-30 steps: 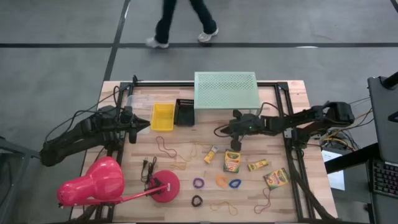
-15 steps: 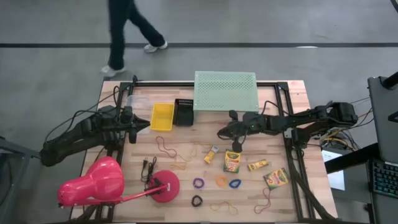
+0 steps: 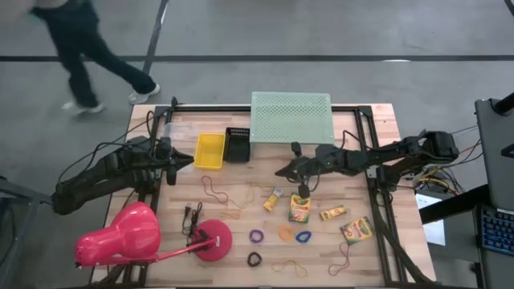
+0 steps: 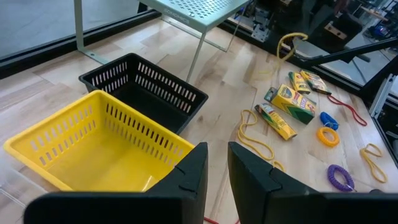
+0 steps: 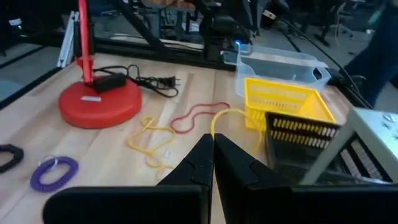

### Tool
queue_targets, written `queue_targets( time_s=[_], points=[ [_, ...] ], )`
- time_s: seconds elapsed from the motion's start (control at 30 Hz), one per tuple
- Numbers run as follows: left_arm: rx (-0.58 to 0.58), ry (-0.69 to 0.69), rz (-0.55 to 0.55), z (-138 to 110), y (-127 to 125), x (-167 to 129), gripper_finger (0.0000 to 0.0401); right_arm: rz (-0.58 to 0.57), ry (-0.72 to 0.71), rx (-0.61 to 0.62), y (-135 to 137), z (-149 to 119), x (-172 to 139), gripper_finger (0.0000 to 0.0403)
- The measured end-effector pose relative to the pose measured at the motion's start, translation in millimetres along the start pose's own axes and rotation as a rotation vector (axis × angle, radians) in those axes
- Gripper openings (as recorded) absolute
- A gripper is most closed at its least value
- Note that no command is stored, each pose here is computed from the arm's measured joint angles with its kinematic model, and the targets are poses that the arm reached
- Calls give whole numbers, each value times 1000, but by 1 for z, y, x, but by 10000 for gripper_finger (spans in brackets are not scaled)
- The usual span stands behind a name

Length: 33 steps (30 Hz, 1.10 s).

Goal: Pick & Place Office Desk Supplies
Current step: Put the yellow rubber band into the transparent bin

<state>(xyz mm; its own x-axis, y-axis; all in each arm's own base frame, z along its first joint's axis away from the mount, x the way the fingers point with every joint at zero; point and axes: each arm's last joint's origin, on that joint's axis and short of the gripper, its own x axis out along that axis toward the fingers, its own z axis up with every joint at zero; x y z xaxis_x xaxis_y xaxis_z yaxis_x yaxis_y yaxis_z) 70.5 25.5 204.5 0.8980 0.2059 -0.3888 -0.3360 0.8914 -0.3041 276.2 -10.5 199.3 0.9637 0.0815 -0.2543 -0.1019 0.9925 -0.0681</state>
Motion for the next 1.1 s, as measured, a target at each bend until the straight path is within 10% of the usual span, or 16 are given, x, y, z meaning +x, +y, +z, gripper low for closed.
queue_targets(
  time_s=[1.1],
  points=[
    [0, 1, 1, 0, 0, 0, 67, -5, -121, -123, -25, 61, 170, 8]
  ],
)
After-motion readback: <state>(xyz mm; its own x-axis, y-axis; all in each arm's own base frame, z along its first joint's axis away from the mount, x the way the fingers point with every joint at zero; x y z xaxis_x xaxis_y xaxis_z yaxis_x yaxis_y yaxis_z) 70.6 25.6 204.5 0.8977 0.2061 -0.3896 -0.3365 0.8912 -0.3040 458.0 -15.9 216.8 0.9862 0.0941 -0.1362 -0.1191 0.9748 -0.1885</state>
